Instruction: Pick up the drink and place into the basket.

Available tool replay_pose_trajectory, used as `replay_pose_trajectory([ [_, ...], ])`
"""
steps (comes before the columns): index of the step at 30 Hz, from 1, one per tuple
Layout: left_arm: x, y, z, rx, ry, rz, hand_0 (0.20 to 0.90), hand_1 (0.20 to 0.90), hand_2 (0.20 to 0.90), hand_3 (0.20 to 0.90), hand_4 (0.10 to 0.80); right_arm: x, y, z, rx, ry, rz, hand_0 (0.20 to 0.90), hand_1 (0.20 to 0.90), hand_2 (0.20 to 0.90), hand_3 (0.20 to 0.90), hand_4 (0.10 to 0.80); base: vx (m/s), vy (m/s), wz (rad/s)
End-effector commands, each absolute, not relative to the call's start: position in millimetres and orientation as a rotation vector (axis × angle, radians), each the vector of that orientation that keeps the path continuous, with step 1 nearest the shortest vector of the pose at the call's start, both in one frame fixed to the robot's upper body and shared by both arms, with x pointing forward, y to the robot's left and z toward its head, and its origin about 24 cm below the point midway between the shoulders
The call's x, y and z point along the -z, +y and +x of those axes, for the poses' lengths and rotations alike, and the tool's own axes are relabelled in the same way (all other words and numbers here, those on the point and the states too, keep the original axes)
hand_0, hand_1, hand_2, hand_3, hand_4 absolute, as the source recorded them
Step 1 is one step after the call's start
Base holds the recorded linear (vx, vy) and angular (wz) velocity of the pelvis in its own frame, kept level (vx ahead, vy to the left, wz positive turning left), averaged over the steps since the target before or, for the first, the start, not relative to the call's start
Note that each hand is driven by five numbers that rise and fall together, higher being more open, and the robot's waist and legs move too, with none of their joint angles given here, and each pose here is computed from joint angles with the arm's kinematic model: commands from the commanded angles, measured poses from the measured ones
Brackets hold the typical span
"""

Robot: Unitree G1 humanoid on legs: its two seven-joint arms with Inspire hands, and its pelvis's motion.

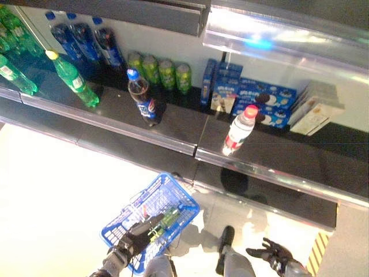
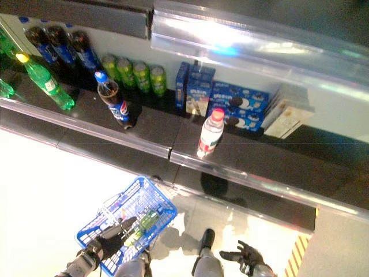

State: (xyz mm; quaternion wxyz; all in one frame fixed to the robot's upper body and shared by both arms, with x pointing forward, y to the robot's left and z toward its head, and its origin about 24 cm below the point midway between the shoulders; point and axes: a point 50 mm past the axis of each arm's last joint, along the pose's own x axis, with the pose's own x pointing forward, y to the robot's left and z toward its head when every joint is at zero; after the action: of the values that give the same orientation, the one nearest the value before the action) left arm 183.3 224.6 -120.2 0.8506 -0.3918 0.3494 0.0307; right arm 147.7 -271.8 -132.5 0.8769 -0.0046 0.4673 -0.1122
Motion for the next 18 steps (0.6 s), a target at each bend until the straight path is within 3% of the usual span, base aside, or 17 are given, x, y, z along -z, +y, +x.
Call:
replay_pose_trajectory([
  [1, 94.8, 223.1, 217.7, 0.07, 0.555, -0.895, 0.3, 0.3, 0.3, 0.2, 0.1, 119.4, -285.3, 166.4, 0.276, 0.899, -0.018, 0.9, 0.9, 0.9, 0.9, 0.8, -0.17, 0.043, 0.03],
  [10, 75.7, 217.0, 247.5, 0.114, 0.483, -0.898, 0.3, 0.3, 0.3, 0.2, 0.1, 95.0, -289.3, 203.9, 0.276, 0.704, -0.005, 0.9, 0.9, 0.9, 0.9, 0.8, -0.171, 0.015, 0.04],
  [18, 63.9, 218.8, 260.7, 0.12, 0.44, -0.892, 0.3, 0.3, 0.3, 0.2, 0.1, 53.4, -279.0, 251.2, 0.201, 0.393, -0.032, 0.9, 0.9, 0.9, 0.9, 0.8, -0.081, -0.008, 0.01],
])
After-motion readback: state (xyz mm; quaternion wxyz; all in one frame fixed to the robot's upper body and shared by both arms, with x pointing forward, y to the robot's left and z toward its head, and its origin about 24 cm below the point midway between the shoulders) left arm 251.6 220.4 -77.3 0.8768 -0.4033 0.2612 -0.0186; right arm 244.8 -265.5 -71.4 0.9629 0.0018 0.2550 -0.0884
